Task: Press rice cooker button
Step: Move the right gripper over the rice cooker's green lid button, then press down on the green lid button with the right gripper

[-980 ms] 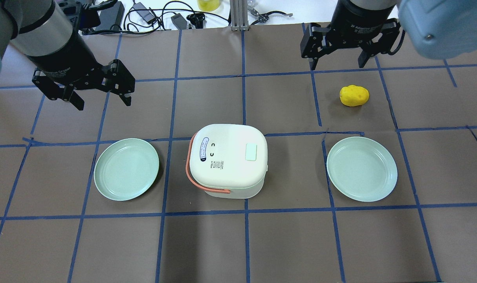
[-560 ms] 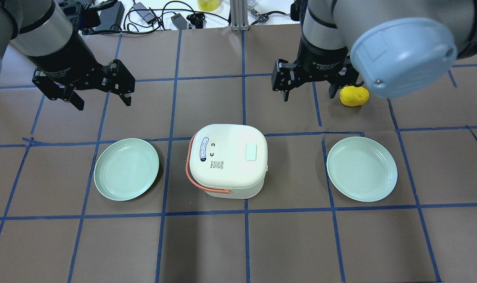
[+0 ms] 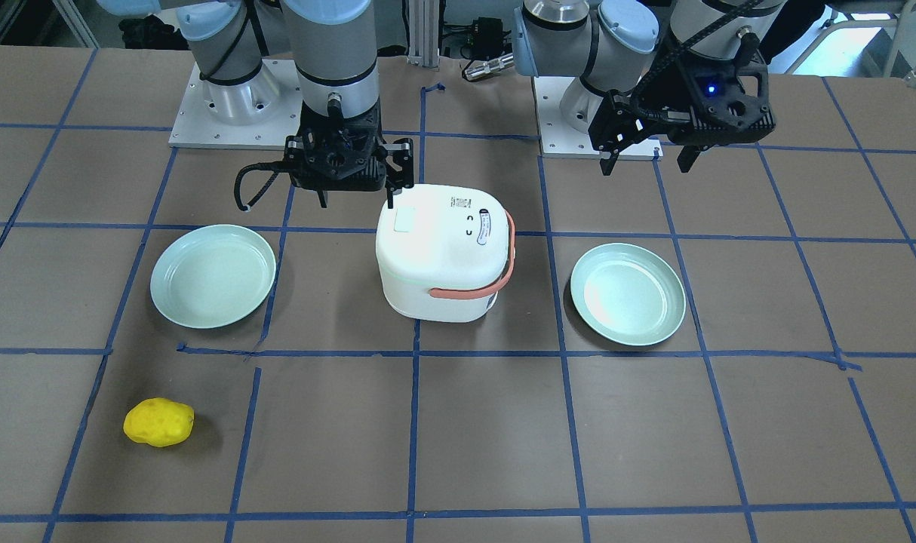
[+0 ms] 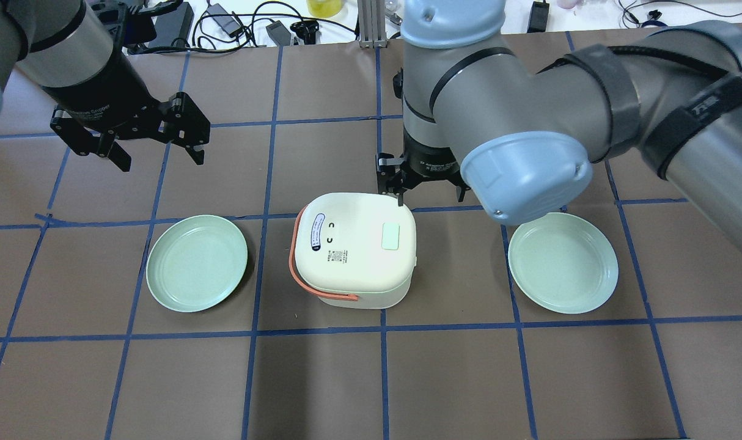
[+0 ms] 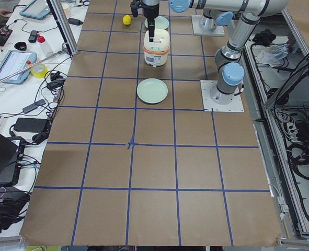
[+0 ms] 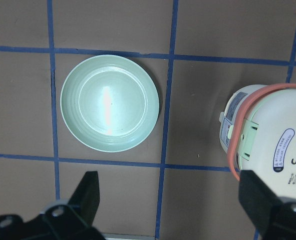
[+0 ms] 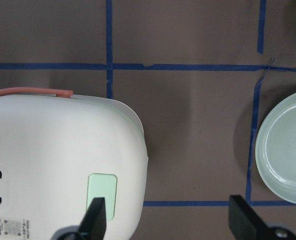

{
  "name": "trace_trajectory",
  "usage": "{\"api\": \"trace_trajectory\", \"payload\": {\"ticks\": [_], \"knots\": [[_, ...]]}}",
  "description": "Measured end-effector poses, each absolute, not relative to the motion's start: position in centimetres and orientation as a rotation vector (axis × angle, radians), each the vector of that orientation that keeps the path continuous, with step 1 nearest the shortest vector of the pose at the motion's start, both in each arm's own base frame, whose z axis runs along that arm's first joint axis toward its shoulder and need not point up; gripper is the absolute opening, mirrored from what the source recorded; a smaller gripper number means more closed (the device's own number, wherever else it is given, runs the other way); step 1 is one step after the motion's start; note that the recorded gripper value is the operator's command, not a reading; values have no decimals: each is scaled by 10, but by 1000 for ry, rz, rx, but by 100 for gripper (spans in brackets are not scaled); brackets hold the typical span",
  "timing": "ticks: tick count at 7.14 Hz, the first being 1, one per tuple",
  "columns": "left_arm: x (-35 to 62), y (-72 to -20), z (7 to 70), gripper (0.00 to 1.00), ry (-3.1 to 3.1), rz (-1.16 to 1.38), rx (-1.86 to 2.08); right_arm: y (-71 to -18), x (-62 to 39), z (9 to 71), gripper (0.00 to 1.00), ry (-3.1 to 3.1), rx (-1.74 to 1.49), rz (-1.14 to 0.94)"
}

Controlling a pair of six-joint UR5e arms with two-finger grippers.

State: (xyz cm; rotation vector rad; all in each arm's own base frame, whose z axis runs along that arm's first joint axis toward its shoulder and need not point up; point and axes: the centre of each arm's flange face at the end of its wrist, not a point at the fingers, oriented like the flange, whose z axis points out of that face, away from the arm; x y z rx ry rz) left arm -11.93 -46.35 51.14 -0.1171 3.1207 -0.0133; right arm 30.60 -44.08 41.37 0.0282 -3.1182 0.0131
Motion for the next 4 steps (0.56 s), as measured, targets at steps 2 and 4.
{"api": "trace_trajectory", "payload": {"ticks": [2, 4], "knots": [[-119, -464, 511, 100, 3121, -13, -116, -431, 321, 397, 0, -3111, 13, -16], [-119, -464, 511, 100, 3121, -13, -117, -425, 339, 384, 0, -3110, 15, -17]]}}
